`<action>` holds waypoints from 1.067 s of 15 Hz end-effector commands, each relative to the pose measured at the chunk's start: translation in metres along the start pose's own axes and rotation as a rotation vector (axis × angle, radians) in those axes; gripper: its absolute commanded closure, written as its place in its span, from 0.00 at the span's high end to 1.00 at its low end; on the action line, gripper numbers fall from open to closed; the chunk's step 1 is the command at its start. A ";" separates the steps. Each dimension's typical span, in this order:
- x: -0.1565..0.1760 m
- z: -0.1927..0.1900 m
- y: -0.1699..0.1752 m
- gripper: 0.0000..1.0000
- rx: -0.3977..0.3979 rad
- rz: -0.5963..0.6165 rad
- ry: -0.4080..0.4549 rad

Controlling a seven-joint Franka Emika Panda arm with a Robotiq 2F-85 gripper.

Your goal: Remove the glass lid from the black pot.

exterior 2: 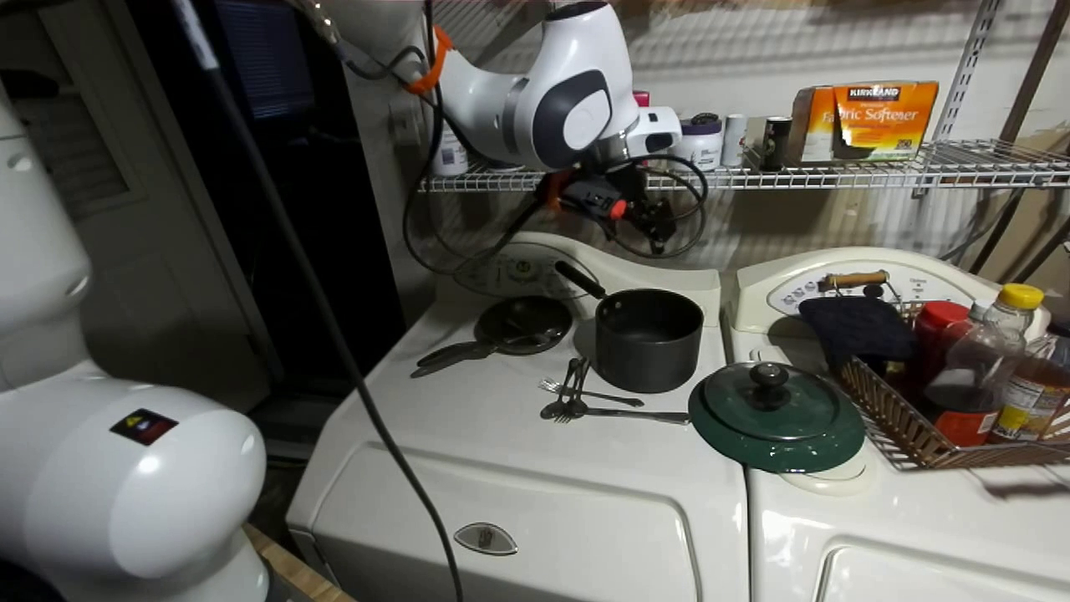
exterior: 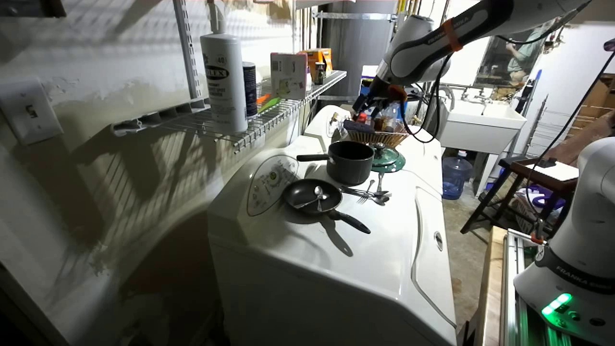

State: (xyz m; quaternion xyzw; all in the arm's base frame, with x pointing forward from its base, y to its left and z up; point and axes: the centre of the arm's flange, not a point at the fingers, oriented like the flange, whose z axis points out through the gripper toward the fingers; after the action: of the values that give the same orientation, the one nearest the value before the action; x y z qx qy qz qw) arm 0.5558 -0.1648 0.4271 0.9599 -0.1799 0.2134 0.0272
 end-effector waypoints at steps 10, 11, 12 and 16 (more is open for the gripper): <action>-0.070 -0.054 -0.014 1.00 0.205 -0.245 -0.321; -0.071 -0.054 -0.013 1.00 0.207 -0.248 -0.320; -0.072 -0.054 -0.014 1.00 0.207 -0.250 -0.321; -0.072 -0.054 -0.015 1.00 0.208 -0.251 -0.321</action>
State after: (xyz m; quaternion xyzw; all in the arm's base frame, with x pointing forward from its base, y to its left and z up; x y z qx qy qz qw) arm 0.4790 -0.1199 0.4462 0.9940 -0.0381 0.0702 -0.0746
